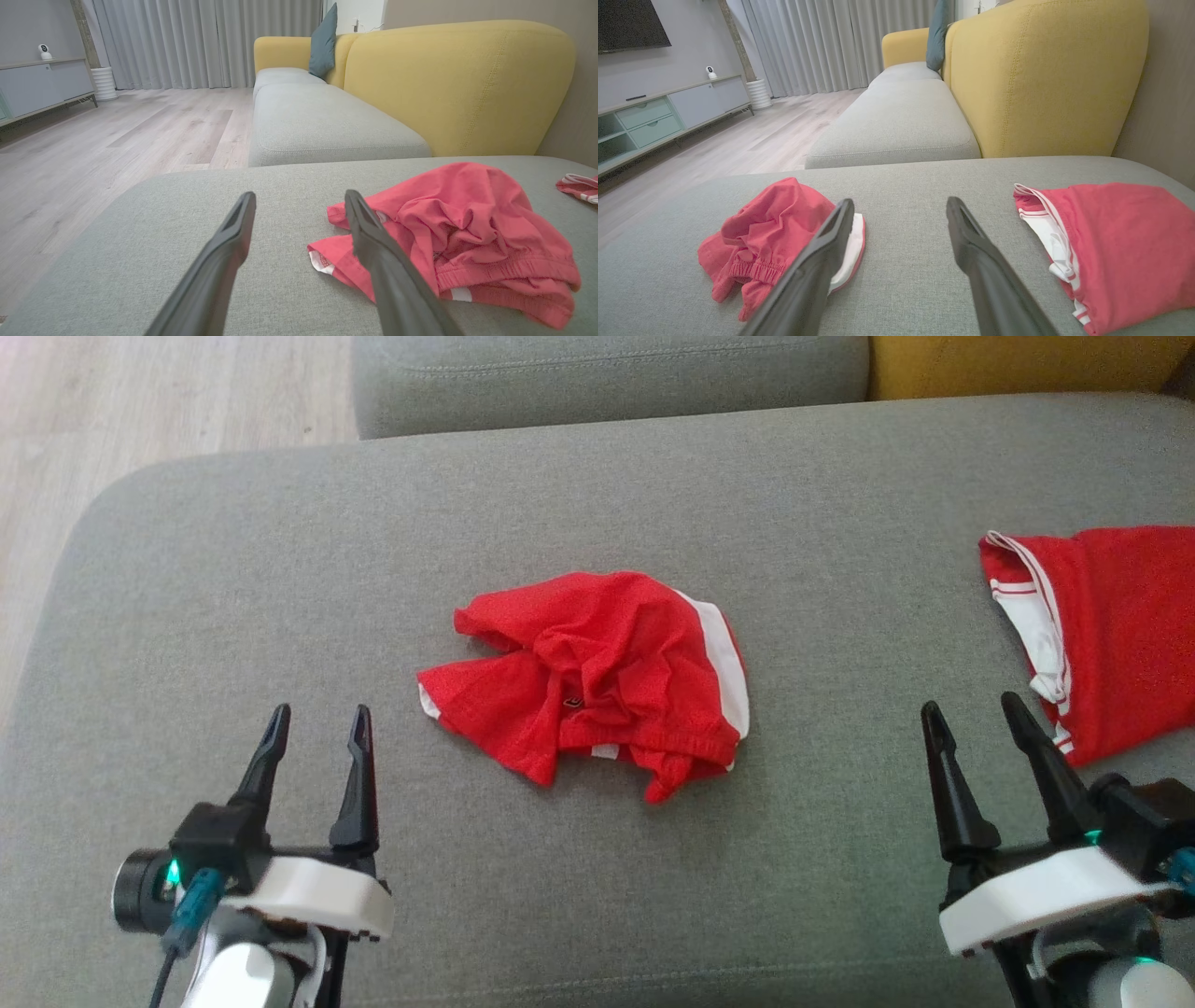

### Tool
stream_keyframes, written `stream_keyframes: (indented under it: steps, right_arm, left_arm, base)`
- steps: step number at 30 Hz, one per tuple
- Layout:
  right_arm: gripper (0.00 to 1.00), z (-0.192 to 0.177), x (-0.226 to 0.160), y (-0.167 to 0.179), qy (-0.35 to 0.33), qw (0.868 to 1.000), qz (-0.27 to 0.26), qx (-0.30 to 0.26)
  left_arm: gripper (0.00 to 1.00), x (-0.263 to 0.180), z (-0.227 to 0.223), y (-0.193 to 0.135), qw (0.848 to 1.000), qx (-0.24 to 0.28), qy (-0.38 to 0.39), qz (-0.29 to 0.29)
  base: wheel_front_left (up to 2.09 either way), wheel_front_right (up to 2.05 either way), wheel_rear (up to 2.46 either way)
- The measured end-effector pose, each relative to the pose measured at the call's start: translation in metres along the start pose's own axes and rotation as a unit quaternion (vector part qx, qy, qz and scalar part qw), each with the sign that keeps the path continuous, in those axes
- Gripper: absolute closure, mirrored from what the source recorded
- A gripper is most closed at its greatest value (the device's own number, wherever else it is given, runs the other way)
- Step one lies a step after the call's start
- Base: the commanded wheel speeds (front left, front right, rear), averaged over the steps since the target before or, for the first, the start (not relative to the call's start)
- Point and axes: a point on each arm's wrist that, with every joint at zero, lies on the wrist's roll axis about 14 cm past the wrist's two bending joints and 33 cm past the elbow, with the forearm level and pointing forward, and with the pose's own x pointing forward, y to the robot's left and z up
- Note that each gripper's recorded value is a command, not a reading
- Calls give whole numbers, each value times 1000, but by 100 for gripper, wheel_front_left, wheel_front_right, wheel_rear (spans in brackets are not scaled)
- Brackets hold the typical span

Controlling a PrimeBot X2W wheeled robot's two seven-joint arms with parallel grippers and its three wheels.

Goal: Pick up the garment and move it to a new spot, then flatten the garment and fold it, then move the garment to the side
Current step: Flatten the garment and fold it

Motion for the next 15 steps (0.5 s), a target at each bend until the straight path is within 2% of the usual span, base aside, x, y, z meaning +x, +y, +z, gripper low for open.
stream_keyframes:
  steps: [9, 12, 15]
  right_arm:
    - [0, -5, 3, 0, 8, 1000, 0, 1]
    - [0, -19, 9, 9, 35, 999, 16, 4]
    - [0, -36, 20, 31, 72, 996, 54, 4]
  left_arm:
    - [0, 2, -4, 0, 1000, 1, 6, -1]
    - [0, 7, -4, 1, 1000, -1, 6, -2]
    - [0, 14, -2, -1, 1000, -2, 1, -5]
  base:
    - [0, 0, 0]
    - [0, 0, 0]
    - [0, 0, 0]
